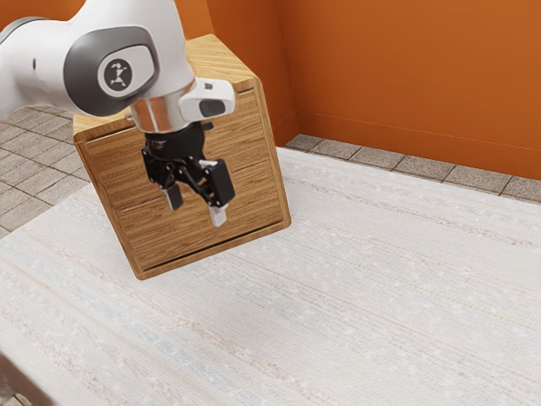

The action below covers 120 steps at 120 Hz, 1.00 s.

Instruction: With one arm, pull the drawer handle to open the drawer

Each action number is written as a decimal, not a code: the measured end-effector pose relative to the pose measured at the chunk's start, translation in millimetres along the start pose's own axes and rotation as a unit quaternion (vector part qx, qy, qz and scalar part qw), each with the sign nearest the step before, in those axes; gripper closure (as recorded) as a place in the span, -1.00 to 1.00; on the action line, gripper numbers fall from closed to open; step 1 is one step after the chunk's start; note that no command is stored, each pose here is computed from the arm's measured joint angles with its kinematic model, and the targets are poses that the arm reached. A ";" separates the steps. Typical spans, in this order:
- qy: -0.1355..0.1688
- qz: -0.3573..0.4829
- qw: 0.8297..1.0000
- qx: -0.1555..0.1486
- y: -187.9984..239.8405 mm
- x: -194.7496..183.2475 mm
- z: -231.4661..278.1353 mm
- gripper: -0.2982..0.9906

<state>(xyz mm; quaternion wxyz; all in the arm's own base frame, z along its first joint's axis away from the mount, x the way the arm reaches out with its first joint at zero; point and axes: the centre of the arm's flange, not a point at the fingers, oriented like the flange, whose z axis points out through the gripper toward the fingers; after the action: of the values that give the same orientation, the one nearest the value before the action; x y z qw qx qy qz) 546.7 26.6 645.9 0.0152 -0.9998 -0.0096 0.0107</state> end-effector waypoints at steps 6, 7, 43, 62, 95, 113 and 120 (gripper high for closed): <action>0.002 -0.002 1.000 0.000 -2.0 0.1 -0.3 -0.54; 0.002 -0.002 1.000 0.000 -2.4 0.2 -0.3 -0.54; 0.064 -0.013 0.998 0.000 -18.0 -17.9 -62.6 -0.54; 0.088 -0.046 0.995 0.008 -53.6 -28.2 -85.5 -0.54; 0.104 0.001 0.993 0.056 -87.0 -20.2 -83.4 -0.54; 0.105 0.045 0.991 0.070 -81.4 -10.4 -78.2 -0.54; 0.107 0.061 0.990 0.073 -78.0 -8.1 -78.0 -0.54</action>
<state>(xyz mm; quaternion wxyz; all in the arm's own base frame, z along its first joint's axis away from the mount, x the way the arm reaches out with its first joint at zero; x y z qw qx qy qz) 538.9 102.0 726.5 0.0888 -0.9900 0.0540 -0.0950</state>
